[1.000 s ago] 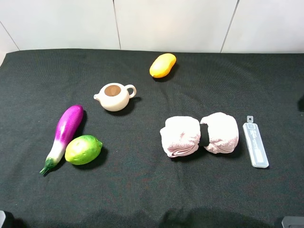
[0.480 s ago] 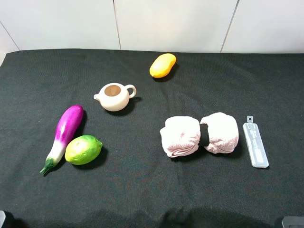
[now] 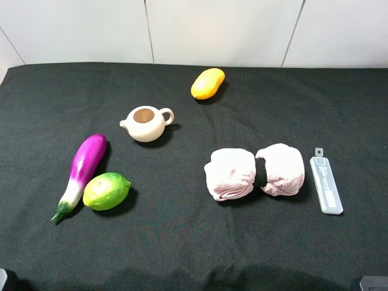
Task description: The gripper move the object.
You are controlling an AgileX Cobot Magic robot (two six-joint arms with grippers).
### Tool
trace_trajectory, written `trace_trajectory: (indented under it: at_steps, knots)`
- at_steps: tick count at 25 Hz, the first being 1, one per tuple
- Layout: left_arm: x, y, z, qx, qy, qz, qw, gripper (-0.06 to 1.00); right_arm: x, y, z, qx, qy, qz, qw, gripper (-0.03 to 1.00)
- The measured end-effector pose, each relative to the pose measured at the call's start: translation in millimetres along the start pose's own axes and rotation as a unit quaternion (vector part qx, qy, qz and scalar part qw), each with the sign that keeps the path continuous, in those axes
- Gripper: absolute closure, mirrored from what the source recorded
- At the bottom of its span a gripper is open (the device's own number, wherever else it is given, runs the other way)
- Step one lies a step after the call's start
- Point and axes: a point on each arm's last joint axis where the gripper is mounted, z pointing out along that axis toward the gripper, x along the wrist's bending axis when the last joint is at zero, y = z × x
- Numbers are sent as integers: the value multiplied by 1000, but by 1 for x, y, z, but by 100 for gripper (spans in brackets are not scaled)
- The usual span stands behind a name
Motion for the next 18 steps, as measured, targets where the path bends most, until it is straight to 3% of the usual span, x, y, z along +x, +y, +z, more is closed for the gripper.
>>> trace_trajectory:
  at_steps: [4, 10, 18]
  knots:
    - [0, 0, 0, 0, 0, 0, 1000, 15, 2, -8, -13, -50, 0, -7, 999, 27]
    - [0, 0, 0, 0, 0, 0, 1000, 15, 3, -9, -15, -58, 27, -24, 998, 27]
    - [0, 0, 0, 0, 0, 0, 1000, 15, -5, -9, -15, -57, -9, 28, 998, 27]
